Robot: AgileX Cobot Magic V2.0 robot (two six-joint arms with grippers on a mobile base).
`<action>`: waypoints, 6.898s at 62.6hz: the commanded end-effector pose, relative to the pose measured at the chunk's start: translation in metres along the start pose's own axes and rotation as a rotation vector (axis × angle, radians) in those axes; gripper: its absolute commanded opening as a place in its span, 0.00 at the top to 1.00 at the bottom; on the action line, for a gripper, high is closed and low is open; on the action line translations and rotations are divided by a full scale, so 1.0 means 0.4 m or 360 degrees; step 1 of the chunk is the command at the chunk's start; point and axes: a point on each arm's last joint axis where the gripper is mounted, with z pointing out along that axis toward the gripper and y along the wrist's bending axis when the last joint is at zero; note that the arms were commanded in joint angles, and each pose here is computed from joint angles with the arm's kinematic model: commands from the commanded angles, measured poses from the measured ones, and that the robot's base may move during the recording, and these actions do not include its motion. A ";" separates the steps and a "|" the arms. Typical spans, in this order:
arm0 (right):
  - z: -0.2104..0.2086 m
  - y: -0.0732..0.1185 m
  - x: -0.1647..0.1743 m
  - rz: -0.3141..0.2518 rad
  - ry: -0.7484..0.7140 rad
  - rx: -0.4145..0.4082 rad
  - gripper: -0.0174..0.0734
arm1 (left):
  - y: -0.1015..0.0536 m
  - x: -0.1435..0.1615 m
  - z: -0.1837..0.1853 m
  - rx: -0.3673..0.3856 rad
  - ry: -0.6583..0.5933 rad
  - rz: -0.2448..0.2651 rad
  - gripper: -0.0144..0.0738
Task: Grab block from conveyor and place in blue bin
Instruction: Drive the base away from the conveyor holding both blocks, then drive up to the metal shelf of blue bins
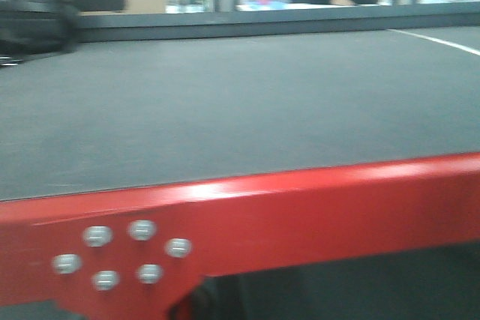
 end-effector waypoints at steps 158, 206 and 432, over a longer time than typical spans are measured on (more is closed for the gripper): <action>-0.005 -0.001 -0.012 -0.0029 -0.0052 0.0009 0.99 | -0.002 -0.019 -0.053 0.0001 -0.0191 -0.0007 0.96; -0.005 -0.001 -0.012 -0.0029 -0.0052 0.0009 0.99 | -0.002 -0.019 -0.053 0.0001 -0.0191 -0.0007 0.96; -0.005 -0.001 -0.013 -0.0029 -0.0058 0.0010 0.99 | -0.002 -0.019 -0.053 0.0001 -0.0191 -0.0007 0.96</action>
